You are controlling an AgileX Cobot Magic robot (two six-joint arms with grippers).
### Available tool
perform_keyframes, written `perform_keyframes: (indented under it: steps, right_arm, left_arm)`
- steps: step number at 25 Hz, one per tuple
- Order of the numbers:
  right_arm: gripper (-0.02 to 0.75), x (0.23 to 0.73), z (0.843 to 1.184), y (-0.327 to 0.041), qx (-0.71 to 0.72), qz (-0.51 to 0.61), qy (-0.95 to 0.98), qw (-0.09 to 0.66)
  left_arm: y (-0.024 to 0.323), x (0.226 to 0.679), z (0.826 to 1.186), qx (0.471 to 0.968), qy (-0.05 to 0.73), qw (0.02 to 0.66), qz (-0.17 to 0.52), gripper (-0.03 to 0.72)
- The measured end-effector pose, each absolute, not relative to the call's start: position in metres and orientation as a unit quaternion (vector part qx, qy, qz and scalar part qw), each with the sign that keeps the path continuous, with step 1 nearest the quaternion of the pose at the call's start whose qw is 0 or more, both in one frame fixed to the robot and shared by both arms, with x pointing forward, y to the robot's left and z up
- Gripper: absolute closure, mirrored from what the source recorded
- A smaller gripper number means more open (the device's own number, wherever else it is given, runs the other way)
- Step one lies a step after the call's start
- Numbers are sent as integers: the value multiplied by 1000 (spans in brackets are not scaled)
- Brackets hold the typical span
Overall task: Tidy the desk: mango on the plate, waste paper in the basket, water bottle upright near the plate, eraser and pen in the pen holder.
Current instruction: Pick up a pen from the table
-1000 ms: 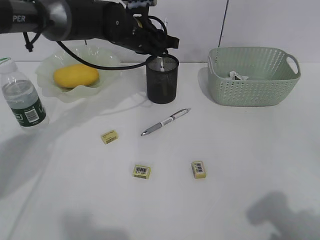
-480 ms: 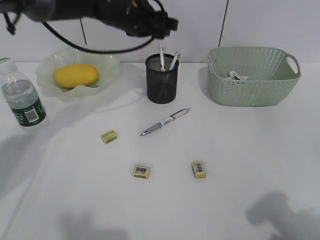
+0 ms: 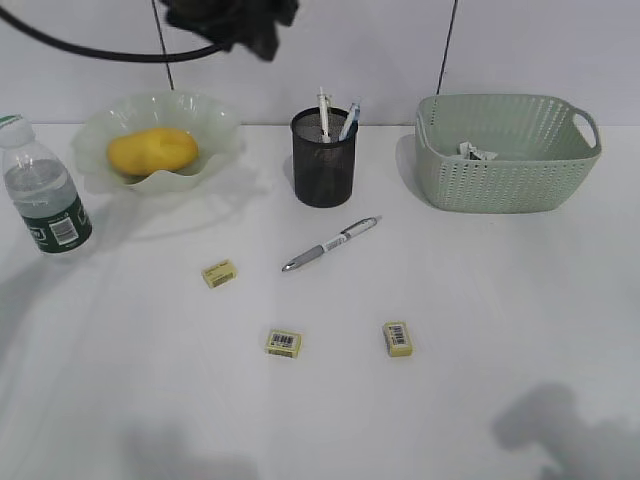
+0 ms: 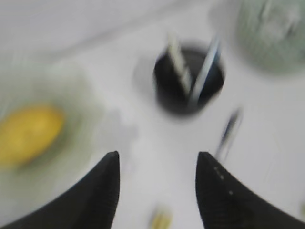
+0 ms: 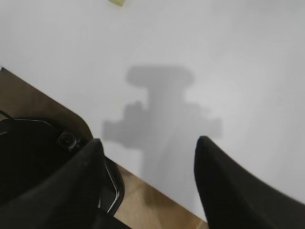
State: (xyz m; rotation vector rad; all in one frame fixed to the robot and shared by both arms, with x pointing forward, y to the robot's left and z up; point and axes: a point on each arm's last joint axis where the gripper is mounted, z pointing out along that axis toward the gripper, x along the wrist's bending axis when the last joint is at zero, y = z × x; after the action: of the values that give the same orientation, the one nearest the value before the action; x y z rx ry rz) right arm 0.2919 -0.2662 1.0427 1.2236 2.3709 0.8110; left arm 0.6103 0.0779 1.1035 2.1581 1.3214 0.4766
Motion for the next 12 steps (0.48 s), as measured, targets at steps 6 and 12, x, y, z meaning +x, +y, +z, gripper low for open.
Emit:
perform_keyframes:
  steps: [6, 12]
  right_arm:
    - [261, 292, 1043, -266, 432, 286, 837, 176]
    - [261, 293, 1043, -267, 457, 287, 824, 172]
  left_arm:
    - [107, 576, 1129, 830, 504, 172, 166, 318]
    - [131, 535, 1172, 821, 497, 214, 182, 346]
